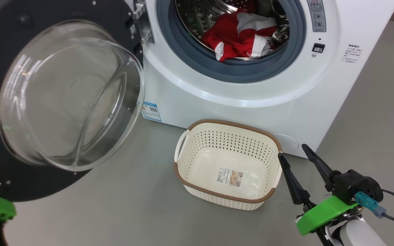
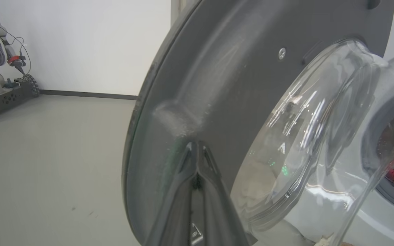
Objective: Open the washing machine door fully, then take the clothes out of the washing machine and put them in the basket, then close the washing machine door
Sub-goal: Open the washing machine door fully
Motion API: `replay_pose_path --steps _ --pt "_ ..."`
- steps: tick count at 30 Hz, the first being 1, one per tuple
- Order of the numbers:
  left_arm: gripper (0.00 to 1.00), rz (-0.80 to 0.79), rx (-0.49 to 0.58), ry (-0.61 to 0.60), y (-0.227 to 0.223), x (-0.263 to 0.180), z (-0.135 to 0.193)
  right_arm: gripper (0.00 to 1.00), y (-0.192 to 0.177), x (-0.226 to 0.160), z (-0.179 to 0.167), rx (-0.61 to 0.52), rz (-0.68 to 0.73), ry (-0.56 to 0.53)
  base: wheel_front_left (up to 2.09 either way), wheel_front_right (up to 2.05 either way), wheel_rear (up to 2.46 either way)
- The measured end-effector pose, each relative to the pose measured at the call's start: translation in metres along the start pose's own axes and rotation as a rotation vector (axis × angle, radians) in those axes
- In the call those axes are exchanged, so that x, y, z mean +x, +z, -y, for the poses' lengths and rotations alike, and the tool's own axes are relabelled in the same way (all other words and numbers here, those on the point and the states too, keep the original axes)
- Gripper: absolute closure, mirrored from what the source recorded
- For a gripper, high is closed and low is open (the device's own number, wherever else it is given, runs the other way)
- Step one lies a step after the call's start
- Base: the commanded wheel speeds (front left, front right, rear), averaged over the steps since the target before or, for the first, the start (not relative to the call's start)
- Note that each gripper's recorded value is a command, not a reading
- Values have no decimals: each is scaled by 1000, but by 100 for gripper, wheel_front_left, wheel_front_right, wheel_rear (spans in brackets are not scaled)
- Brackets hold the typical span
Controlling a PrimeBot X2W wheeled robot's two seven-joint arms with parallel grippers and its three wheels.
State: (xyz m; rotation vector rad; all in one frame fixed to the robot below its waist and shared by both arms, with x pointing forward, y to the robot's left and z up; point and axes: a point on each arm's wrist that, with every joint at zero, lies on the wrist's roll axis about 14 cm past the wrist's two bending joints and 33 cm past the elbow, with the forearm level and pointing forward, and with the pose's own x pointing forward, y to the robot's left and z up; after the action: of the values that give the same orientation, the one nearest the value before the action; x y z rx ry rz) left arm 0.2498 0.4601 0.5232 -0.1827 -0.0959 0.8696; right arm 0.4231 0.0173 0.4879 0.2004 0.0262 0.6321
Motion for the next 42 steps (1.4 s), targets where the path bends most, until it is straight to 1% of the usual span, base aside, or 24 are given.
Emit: replay_pose_path --steps 10,16,24,26,30,31,33,34,35,36,40,42 --pt "100 3 -13 37 5 22 -5 0 -8 -3 3 -14 -23 7 0 0 0" --pt "100 32 -14 67 19 35 -17 0 -8 -5 6 -27 -28 5 0 0 0" --pt "100 40 -21 32 21 38 -11 0 -3 -9 10 -34 -16 -11 0 0 0" --pt "100 63 -27 29 27 39 -8 0 -1 -10 10 -31 -11 -17 0 0 0" --pt "100 160 -32 19 56 41 -4 0 2 -12 10 -18 2 -33 0 0 0" --pt "88 179 -28 13 61 40 -3 0 3 -13 11 -17 4 -38 0 0 0" --pt "54 210 -32 -8 67 35 3 0 3 -15 14 -15 5 -48 0 0 0" --pt "42 226 -30 -22 69 33 8 0 4 -15 15 -12 8 -54 0 0 0" --pt "2 245 -22 -45 73 29 15 0 4 -16 16 -9 11 -61 0 0 0" --pt "0 279 -31 -88 79 23 31 0 6 -18 19 -2 16 -76 0 0 0" --pt "0 334 -52 -177 88 9 67 0 11 -24 31 4 35 -119 0 0 0" --pt "0 357 -48 -244 91 1 90 0 16 -26 37 1 50 -138 0 0 0"
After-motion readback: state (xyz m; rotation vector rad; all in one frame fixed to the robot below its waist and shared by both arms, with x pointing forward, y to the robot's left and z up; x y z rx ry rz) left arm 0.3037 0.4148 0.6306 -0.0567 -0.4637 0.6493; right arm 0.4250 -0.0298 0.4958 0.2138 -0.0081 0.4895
